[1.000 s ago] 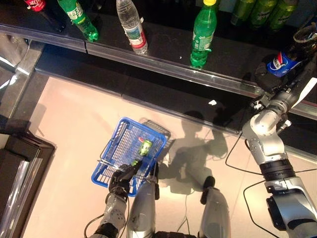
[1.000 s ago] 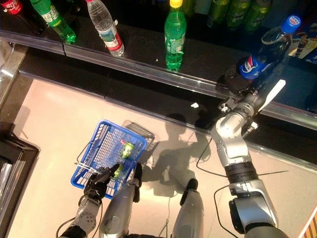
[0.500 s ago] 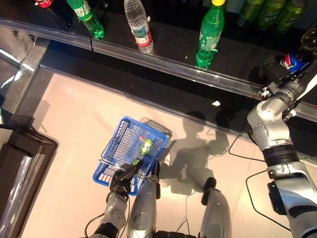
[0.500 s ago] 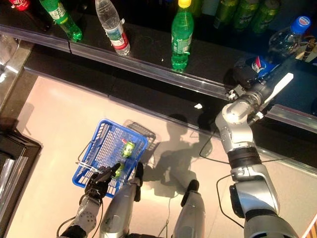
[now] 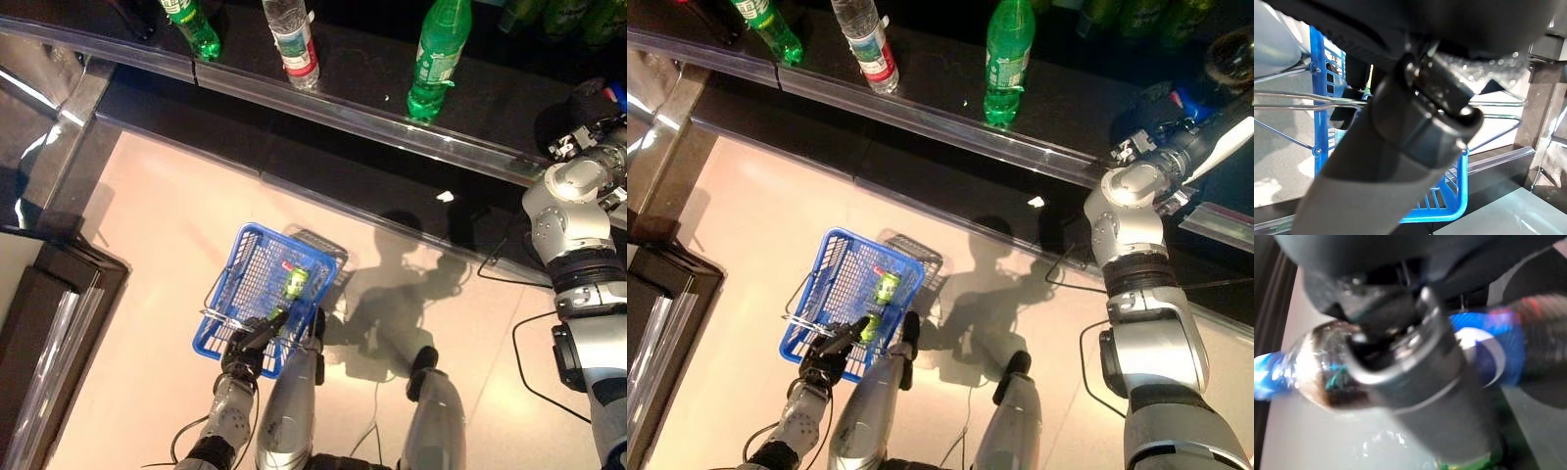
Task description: Pick up the drink and place into the basket.
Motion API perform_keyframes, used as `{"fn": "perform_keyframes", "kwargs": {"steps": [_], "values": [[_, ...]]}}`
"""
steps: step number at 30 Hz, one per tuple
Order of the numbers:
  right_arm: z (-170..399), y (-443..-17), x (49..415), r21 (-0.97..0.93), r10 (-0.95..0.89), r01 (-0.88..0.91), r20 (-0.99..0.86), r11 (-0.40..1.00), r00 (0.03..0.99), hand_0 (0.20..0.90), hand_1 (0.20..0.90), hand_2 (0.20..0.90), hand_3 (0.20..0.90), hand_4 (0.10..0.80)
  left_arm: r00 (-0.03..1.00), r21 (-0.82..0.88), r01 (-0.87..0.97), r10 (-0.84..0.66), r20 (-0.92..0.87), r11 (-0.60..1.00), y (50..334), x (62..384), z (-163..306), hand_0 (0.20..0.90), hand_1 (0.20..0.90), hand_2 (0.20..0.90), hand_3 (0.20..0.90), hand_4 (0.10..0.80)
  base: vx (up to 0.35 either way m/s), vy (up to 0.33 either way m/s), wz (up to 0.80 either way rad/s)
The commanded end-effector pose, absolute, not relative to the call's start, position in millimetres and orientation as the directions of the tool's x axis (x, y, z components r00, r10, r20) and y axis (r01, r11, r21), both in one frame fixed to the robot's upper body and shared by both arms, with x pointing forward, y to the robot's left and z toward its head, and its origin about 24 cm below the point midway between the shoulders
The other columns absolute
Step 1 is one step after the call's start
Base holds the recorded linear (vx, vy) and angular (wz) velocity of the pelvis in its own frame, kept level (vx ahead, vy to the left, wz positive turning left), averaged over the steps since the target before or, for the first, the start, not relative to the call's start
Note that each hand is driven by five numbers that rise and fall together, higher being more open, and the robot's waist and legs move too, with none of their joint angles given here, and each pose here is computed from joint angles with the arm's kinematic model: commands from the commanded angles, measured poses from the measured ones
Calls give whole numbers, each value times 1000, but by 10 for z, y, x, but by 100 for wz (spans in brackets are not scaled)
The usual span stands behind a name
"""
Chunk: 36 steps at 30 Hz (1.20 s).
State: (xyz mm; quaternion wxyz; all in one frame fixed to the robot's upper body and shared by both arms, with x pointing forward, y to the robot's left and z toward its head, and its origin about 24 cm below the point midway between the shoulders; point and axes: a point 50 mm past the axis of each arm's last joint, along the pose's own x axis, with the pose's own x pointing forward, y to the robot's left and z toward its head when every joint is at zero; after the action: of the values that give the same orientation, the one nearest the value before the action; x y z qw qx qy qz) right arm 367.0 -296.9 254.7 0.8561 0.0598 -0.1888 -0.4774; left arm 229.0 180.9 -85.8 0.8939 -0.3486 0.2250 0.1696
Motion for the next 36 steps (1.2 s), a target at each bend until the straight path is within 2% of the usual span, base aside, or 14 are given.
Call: {"fn": "perform_keyframes", "kwargs": {"steps": [1,11,20,27,36], "values": [[3542,-2987,3396,423,-764,684,562,594,316,300,300,300,200,100,784,-428,-495,176,-596,757,2110,1770,-1076,300,300,300,200,100,0,0,0],[3549,-2965,3334,452,-740,630,595,632,315,300,300,300,200,100,811,-465,-505,216,-543,727,2205,1787,-1014,300,300,300,200,100,-12,-5,0],[3519,-2718,3138,428,-641,537,704,726,306,300,300,300,200,100,833,-529,-538,315,-455,656,2364,1864,-865,300,300,300,200,100,-28,-6,2],[3388,-2333,2937,323,-458,369,804,871,378,300,300,300,200,100,872,-601,-489,361,-331,632,2448,1914,-664,300,300,300,200,100,44,-22,-1],[3052,-1945,2819,199,-242,138,813,970,529,300,300,300,200,100,910,-635,-410,343,-233,655,2467,1934,-473,300,300,300,200,100,94,-26,1]]}}
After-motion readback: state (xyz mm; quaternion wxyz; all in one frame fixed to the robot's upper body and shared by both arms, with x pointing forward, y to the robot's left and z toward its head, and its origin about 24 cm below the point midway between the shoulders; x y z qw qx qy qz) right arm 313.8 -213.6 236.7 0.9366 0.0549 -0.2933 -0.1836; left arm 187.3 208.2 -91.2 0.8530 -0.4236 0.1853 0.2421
